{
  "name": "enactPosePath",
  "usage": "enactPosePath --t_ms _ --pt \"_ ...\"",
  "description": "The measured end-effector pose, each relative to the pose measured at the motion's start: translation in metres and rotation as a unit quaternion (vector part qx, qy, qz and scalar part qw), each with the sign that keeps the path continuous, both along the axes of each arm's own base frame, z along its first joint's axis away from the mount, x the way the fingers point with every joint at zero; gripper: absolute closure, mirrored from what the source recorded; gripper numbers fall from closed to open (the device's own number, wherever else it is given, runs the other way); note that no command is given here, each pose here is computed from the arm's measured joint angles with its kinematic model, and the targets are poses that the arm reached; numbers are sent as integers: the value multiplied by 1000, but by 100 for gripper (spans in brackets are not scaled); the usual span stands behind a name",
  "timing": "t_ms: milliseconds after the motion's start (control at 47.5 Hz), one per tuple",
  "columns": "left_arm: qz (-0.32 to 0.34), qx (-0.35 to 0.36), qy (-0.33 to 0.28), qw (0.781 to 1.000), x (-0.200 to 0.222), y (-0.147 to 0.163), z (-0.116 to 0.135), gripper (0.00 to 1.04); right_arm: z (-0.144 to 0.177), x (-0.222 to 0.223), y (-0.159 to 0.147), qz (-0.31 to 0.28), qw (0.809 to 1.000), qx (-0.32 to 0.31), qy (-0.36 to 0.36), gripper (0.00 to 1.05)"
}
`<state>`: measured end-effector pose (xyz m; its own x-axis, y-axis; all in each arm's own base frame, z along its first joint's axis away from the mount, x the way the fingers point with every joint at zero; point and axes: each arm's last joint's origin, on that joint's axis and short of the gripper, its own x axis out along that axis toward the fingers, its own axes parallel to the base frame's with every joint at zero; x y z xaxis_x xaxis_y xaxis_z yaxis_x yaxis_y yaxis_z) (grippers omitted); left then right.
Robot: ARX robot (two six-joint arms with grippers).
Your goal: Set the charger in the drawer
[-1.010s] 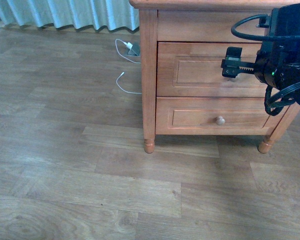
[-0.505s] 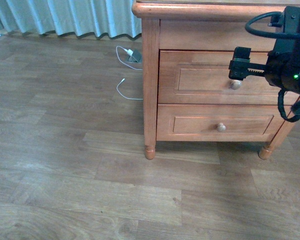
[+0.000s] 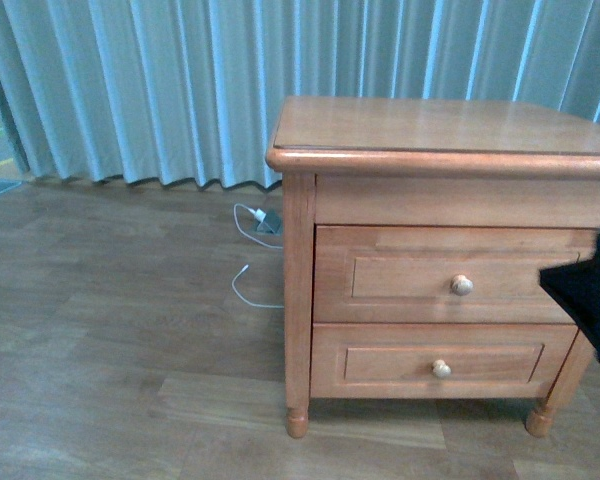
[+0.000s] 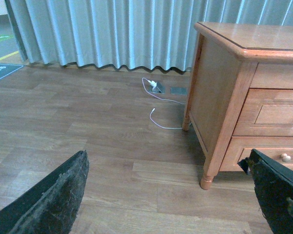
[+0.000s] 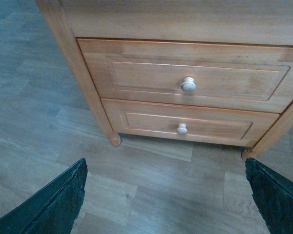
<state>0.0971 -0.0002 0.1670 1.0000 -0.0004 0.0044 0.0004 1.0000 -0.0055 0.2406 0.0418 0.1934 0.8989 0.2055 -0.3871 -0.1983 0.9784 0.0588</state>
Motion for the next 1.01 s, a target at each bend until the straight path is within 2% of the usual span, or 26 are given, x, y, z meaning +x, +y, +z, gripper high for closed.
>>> enactPosePath --t_ms 210,295,610,715,757,800,1010 --pt "0 0 0 1000 0 0 0 6 14 -92 -19 -24 999 17 -30 8" --pt "0 0 0 1000 0 0 0 6 11 -110 -24 -42 998 28 -33 8" --pt "0 0 0 1000 0 0 0 6 12 -121 -27 -57 996 43 -54 8" --pt "0 0 0 1000 0 0 0 6 5 -123 -30 -101 981 14 -163 24" --pt "0 0 0 1000 0 0 0 6 4 -125 -33 -102 976 9 -193 35" --pt "0 0 0 1000 0 0 0 6 2 -126 -38 -93 976 4 -199 46" --pt "0 0 0 1000 0 0 0 6 -9 -129 -42 -105 975 -5 -198 80"
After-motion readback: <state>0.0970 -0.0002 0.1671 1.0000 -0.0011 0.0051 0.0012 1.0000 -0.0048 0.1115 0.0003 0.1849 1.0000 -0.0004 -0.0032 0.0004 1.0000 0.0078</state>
